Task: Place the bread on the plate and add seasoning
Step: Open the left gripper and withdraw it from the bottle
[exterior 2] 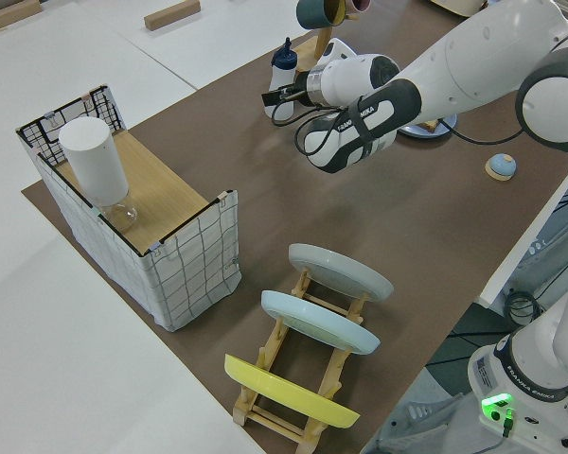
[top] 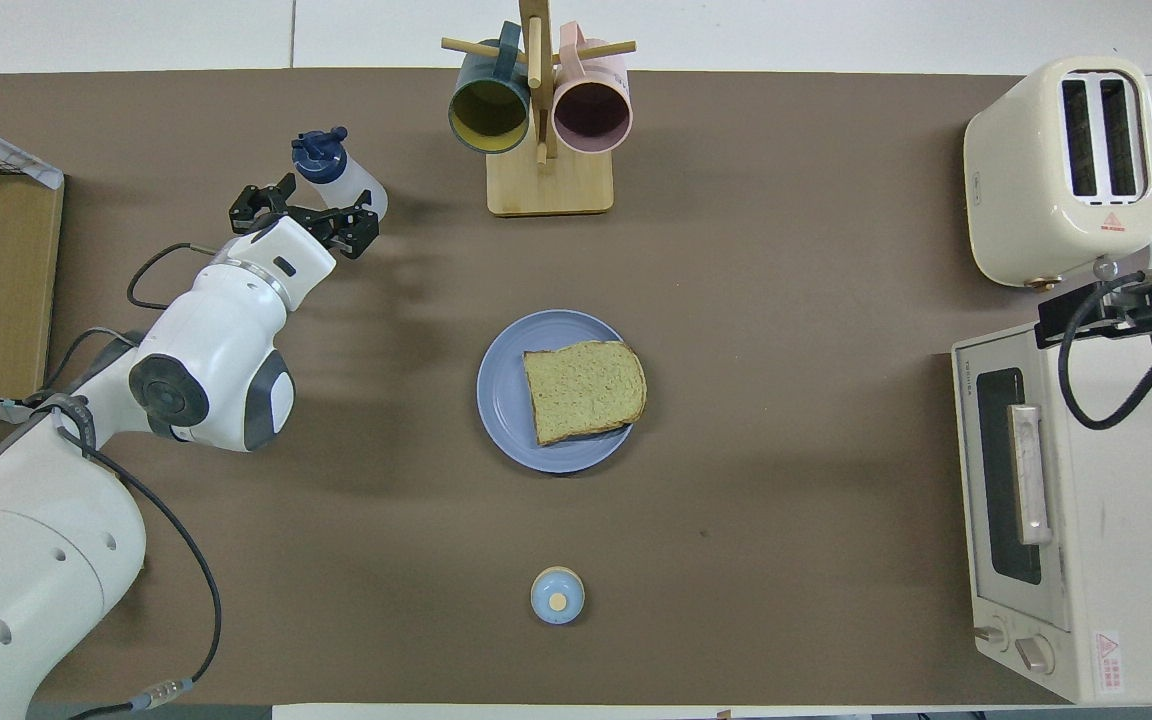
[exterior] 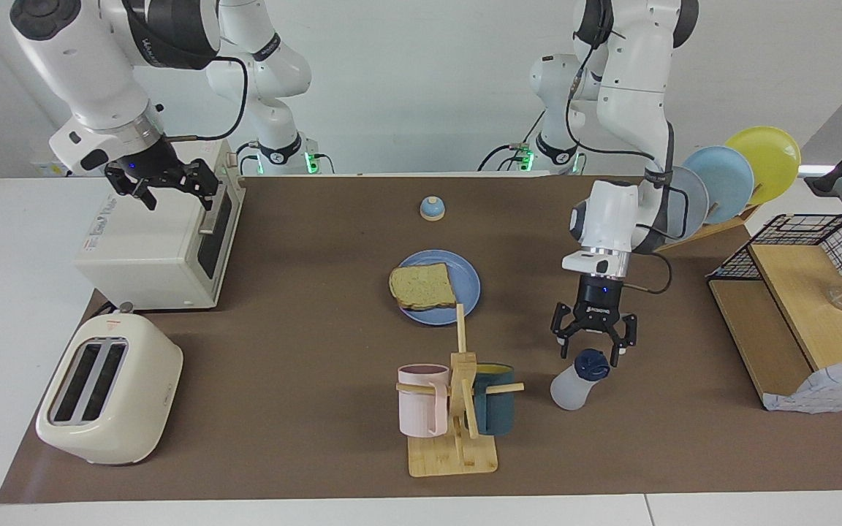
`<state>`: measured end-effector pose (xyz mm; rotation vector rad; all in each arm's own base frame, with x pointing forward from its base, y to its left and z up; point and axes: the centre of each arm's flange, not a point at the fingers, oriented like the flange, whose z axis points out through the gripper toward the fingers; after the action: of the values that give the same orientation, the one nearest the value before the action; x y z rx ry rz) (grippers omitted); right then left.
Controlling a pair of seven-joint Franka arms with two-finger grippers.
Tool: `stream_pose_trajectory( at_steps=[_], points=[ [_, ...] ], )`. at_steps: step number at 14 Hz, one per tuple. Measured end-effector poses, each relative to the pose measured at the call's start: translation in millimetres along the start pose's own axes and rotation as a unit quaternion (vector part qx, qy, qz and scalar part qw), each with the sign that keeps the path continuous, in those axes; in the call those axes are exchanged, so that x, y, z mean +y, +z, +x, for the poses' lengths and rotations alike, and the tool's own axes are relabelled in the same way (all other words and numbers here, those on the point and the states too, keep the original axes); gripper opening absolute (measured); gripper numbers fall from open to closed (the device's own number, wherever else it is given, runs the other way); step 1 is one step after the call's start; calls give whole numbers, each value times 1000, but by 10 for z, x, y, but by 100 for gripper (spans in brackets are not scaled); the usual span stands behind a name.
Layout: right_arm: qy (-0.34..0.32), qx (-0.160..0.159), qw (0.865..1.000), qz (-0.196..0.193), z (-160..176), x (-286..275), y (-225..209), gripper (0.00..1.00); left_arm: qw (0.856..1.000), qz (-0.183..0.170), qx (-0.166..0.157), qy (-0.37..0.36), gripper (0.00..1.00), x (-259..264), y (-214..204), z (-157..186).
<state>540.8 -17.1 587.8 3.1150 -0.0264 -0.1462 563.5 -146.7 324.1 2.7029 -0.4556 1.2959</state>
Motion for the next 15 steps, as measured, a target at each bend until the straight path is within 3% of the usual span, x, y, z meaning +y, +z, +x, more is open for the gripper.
stream_pose_trajectory(
  at_steps=[1,3,7,11,15],
  points=[
    [0,0,1000,0,0,0,0,100,1000,-8,-18,9,100,148,-181,-37],
    [0,0,1000,0,0,0,0,100,996,-26,-88,14,100,564,-490,13],
    [0,0,1000,0,0,0,0,100,983,-17,-181,-8,100,1084,-1238,802],
    [0,0,1000,0,0,0,0,100,966,23,-258,-19,100,851,-1985,1837],
    [0,0,1000,0,0,0,0,100,939,40,-342,1,100,14,-2385,2083]
  ],
)
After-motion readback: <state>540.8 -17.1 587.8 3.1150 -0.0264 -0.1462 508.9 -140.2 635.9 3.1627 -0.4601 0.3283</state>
